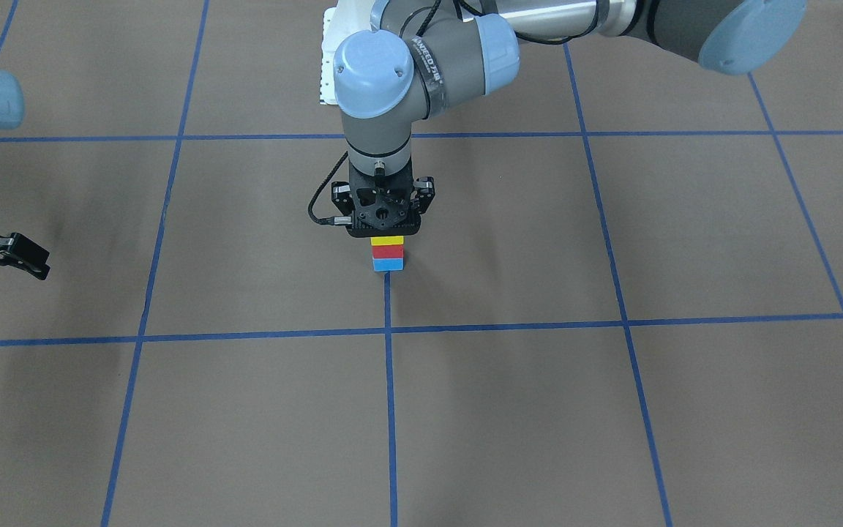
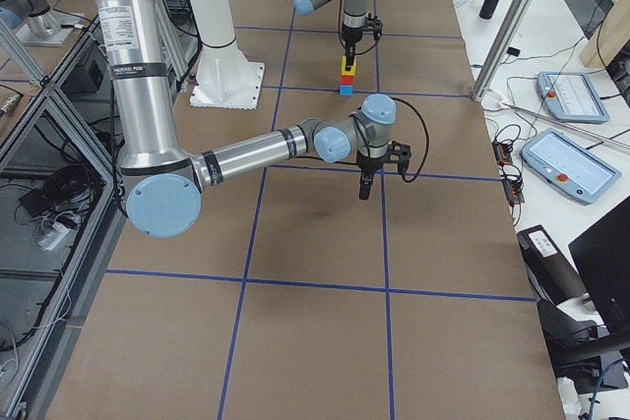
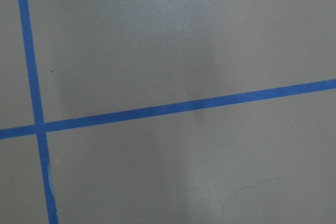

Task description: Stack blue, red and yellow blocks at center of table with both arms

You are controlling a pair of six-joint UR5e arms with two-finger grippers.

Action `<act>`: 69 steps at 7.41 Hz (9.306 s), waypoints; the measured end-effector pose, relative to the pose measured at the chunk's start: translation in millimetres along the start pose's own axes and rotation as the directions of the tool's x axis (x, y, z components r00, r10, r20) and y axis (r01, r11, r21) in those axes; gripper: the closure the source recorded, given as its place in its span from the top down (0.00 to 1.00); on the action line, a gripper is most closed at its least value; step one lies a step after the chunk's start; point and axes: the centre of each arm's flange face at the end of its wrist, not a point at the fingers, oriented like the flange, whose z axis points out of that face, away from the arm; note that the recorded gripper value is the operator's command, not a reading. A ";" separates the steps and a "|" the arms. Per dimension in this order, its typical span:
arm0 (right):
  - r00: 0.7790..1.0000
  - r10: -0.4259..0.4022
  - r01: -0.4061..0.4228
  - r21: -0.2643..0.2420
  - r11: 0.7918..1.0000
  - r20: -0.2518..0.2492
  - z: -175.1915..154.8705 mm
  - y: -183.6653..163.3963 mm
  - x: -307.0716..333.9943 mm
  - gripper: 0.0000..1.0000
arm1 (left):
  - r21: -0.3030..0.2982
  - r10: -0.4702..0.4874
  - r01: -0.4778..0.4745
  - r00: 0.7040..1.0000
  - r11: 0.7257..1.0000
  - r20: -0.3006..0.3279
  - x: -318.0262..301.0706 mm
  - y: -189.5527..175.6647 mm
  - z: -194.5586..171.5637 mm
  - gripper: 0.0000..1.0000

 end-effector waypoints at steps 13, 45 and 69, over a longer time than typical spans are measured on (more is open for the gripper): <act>0.981 0.162 -0.169 0.050 0.984 0.109 -81.3 -27.8 94.7 1.00 | 0.045 0.217 -0.219 0.975 0.975 0.052 -503.9 -36.5 -53.4 1.00; 0.984 -0.174 0.173 -0.031 0.984 -0.029 -67.1 -18.5 183.8 1.00 | 0.020 0.175 -0.175 0.985 0.984 -0.005 -765.2 -57.3 -81.5 1.00; 0.985 -0.171 0.171 -0.027 0.985 -0.025 -68.5 -18.3 182.1 1.00 | 0.024 0.175 -0.174 0.985 0.984 -0.004 -763.9 -51.1 -83.3 1.00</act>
